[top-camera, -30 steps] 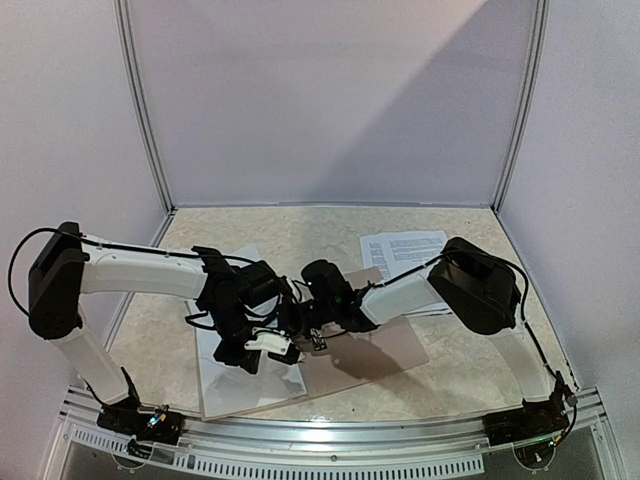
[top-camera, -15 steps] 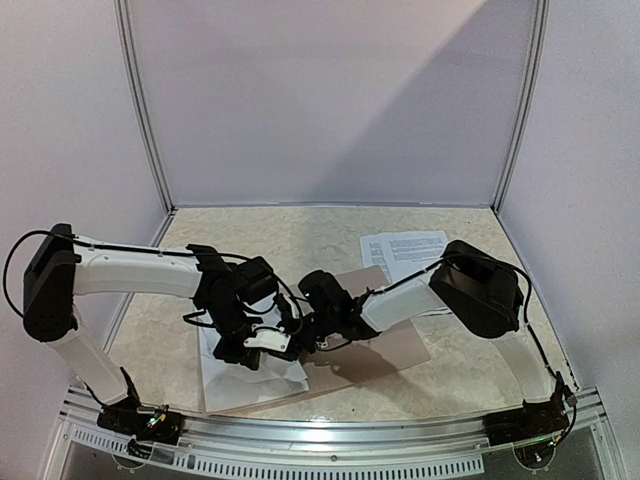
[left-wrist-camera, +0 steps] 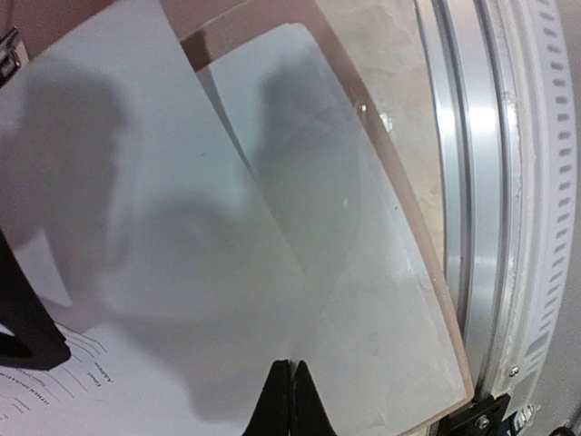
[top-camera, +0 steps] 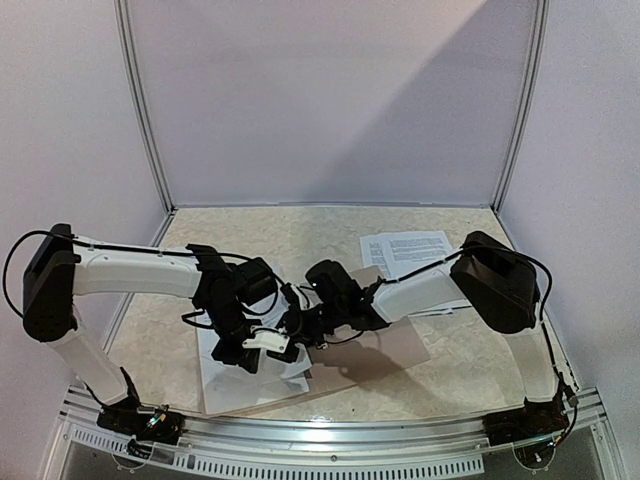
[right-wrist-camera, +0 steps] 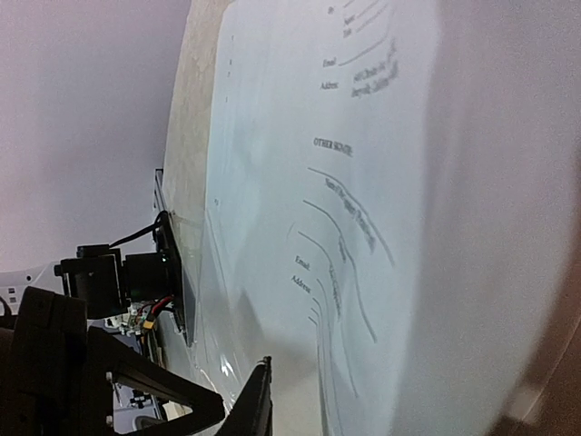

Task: Put the files into the folder
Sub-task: Insert the folder to form pockets on the folder.

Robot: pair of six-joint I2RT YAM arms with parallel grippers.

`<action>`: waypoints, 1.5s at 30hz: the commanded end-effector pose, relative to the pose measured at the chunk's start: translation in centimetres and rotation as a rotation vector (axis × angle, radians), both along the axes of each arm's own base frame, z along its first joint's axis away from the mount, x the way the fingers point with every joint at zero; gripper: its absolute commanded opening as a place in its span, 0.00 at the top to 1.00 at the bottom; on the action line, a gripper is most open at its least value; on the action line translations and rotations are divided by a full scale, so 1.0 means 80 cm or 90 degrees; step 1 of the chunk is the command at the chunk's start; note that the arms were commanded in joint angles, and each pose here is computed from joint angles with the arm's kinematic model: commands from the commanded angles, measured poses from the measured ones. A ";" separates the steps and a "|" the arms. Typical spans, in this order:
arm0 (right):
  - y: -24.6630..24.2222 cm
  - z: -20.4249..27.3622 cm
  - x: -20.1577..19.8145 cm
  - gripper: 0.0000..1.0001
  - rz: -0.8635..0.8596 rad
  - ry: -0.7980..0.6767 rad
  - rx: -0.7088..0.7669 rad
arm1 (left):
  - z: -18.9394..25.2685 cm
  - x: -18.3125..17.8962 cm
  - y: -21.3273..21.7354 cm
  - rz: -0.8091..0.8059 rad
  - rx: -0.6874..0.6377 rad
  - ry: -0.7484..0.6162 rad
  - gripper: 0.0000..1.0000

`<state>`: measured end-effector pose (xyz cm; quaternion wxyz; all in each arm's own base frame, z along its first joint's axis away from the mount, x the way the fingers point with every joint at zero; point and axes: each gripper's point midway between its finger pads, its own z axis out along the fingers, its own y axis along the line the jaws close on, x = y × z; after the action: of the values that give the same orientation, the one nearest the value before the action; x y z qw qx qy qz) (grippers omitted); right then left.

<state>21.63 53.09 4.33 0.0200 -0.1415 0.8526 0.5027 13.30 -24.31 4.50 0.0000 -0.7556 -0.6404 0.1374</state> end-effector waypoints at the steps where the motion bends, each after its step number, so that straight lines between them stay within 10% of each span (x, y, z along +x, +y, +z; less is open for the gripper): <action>1: -0.002 0.028 -0.003 0.84 -0.008 0.002 0.046 | 0.007 -0.001 -0.005 0.000 -0.013 -0.003 1.00; 5: -0.006 0.028 -0.009 1.00 0.002 0.009 0.050 | 0.008 0.000 -0.006 0.001 -0.017 -0.006 1.00; 26: -0.001 -0.039 -0.032 1.00 0.073 -0.052 -0.069 | 0.009 0.001 -0.010 -0.005 -0.026 -0.004 1.00; 34: -0.009 -0.004 -0.031 0.79 0.068 -0.054 -0.015 | 0.006 0.002 -0.009 -0.001 -0.021 -0.003 1.00; 45: 0.019 0.008 -0.061 1.00 0.102 0.003 0.066 | 0.005 0.012 -0.015 0.012 -0.036 -0.031 1.00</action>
<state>18.35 53.49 4.66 0.0037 -0.1952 0.8271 0.5270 13.67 -24.62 4.52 -0.0092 -0.7517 -0.6454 0.1350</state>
